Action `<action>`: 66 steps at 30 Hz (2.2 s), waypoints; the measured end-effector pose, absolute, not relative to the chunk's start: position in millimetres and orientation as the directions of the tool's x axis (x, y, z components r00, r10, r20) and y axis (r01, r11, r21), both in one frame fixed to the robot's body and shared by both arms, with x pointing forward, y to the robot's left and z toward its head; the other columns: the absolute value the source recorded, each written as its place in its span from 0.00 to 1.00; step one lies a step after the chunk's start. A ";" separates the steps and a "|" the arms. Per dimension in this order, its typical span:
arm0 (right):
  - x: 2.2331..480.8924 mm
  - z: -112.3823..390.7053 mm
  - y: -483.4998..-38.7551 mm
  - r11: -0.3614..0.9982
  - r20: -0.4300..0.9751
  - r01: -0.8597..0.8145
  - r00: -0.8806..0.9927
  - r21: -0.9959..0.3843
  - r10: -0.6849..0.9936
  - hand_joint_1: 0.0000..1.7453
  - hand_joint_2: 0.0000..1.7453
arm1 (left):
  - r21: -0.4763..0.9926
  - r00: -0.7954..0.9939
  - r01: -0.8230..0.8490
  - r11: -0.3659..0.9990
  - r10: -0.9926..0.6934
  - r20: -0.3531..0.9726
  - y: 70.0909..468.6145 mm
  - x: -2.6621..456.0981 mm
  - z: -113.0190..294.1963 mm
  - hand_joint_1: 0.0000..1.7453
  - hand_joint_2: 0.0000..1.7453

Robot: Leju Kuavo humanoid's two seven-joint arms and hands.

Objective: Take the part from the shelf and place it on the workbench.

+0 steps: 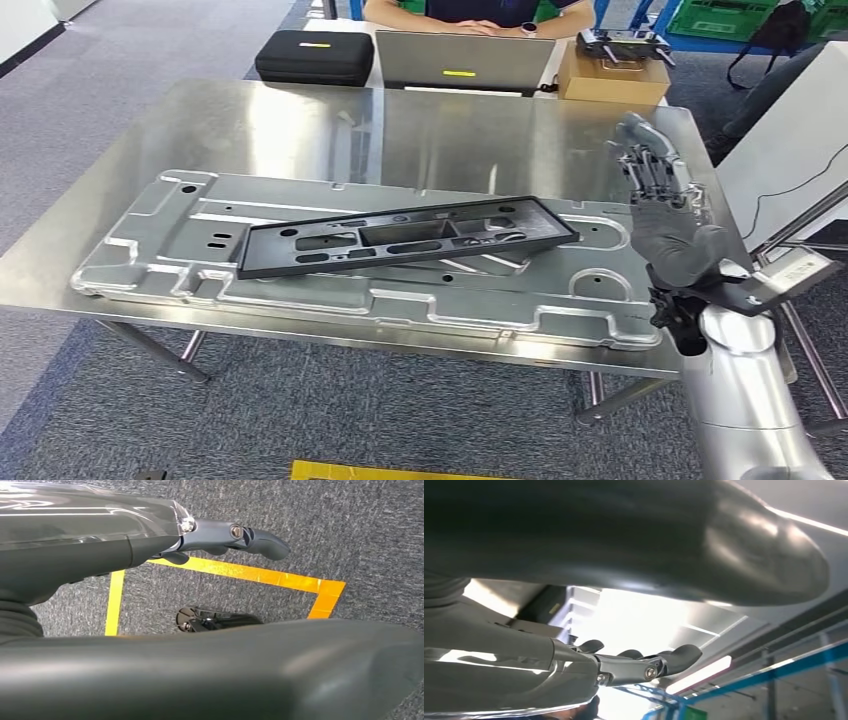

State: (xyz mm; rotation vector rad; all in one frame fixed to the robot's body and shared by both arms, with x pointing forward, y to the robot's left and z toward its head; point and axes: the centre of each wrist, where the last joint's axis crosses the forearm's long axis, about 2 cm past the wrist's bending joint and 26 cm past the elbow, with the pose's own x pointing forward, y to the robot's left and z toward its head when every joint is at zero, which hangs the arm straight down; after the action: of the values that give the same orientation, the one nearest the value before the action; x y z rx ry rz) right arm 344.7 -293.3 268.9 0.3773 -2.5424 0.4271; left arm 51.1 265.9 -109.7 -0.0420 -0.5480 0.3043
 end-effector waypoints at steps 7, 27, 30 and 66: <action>330.9 273.3 -298.2 0.912 0.491 -0.347 -0.847 -0.218 -0.205 0.00 0.00 | -0.118 0.809 -0.272 0.955 0.293 0.509 266.9 52.4 -109.6 0.00 0.00; 277.0 248.2 -272.4 0.867 0.400 -0.466 -0.839 -0.178 -0.369 0.00 0.00 | -0.082 0.817 -0.278 0.957 0.280 0.504 274.0 51.1 -110.0 0.00 0.00; 269.9 246.9 -268.2 0.858 0.394 -0.484 -0.832 -0.171 -0.391 0.00 0.00 | -0.075 0.820 -0.271 0.960 0.271 0.504 276.0 50.6 -110.2 0.00 0.00; 208.4 242.8 -268.9 0.869 0.394 -0.458 -0.845 -0.187 -0.360 0.00 0.00 | -0.053 0.839 -0.259 0.965 0.251 0.482 281.5 52.5 -110.1 0.00 0.00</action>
State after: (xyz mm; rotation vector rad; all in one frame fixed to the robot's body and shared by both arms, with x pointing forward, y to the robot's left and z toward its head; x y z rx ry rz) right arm 208.4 -268.9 242.8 0.6092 -2.6916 0.3910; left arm 52.5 281.5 -110.1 0.0147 -0.5081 0.2696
